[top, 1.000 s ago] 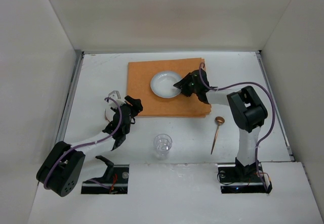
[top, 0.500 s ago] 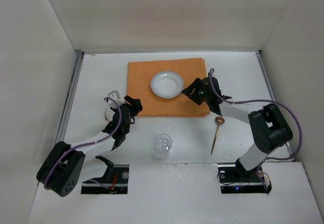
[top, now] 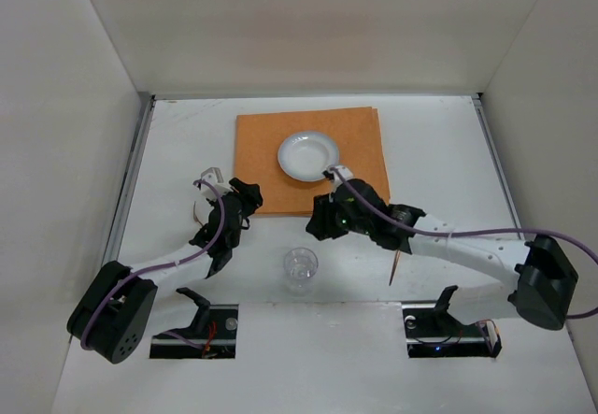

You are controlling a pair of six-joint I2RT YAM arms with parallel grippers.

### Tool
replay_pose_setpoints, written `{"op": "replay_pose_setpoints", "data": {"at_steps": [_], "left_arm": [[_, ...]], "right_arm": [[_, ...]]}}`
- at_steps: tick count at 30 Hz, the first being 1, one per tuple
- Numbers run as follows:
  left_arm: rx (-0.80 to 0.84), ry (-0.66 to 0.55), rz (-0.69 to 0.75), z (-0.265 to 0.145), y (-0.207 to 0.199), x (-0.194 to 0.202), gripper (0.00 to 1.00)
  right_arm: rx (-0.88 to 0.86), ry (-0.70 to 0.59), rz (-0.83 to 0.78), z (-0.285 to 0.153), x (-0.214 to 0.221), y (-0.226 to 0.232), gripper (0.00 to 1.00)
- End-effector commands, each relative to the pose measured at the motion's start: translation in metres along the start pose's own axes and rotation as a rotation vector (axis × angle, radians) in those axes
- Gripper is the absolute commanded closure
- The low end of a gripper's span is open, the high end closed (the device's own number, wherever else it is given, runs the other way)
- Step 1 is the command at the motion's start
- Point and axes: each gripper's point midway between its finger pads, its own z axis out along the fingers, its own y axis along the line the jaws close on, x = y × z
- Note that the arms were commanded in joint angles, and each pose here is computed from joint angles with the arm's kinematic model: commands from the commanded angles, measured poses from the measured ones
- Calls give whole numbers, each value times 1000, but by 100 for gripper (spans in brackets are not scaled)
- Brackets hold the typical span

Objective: Set the dinner table for one person

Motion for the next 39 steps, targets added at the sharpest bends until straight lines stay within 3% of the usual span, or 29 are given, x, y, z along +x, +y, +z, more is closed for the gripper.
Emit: {"op": "replay_pose_setpoints", "data": {"at_steps": [1,7,19,24,28,33,39], "left_arm": [[32,-46,-29,-1,-10,-12,53],[22,-47,-31,-1,-7,-12,52],[14,-44,-31,1,-4,-11,51],[14,-45,-28,1,-4,-11,51],[29,-52,-34,-1,-8,-13,51],[25,-45,-35,0,-7,-12,51],[25,-39,-31,1,-7,-9,51]], "right_arm": [[53,70,-194,-6,19,0,49],[40,122,-260,-6,39,13,48],[7,213,-304,8,64,27,60],[25,215,-317,11,61,28,79],[-10,150,-308,4,38,44,86],[-47,5,-239,-10,-23,54,87],[48,-266,-106,-19,-140,1,87]]}}
